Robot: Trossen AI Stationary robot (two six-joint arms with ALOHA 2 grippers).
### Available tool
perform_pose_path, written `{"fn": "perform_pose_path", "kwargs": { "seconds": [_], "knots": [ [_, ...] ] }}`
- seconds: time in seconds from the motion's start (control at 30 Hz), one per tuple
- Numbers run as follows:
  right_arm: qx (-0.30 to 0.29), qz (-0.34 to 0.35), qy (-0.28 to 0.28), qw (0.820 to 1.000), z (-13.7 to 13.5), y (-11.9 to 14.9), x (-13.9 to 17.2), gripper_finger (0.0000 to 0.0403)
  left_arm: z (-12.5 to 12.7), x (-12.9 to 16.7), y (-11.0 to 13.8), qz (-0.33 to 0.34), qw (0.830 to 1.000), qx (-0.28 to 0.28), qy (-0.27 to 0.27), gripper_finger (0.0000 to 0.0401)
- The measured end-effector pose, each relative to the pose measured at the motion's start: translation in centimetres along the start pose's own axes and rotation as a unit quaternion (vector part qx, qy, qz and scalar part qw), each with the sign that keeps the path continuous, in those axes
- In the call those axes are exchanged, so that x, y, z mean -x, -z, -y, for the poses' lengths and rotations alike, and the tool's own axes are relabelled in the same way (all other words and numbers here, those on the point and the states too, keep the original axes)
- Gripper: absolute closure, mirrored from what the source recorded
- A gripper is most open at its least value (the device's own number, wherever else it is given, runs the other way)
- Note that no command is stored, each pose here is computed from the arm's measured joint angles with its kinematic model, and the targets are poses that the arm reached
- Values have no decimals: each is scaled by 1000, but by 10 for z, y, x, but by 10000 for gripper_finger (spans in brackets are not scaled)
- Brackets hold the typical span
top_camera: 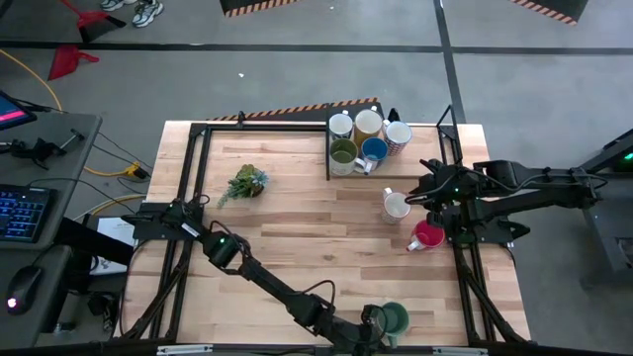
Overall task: Place coffee mugs
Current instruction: Adjust the green mug on the table
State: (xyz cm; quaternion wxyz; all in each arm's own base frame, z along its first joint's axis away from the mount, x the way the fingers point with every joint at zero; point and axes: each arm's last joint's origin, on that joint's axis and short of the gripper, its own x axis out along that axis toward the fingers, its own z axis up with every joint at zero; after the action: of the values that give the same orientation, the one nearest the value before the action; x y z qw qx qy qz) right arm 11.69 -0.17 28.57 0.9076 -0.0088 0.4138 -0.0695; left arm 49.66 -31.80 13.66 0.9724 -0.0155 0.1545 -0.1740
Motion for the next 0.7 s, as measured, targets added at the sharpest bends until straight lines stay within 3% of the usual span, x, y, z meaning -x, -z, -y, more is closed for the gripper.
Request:
{"fn": "perform_pose_path", "kwargs": {
  "seconds": [0.7],
  "knots": [
    [8, -6, 0, 1000, 0, 1, 0, 314, -56, -7, 4, -56, 996, -4, -65, 401]
  ]
}}
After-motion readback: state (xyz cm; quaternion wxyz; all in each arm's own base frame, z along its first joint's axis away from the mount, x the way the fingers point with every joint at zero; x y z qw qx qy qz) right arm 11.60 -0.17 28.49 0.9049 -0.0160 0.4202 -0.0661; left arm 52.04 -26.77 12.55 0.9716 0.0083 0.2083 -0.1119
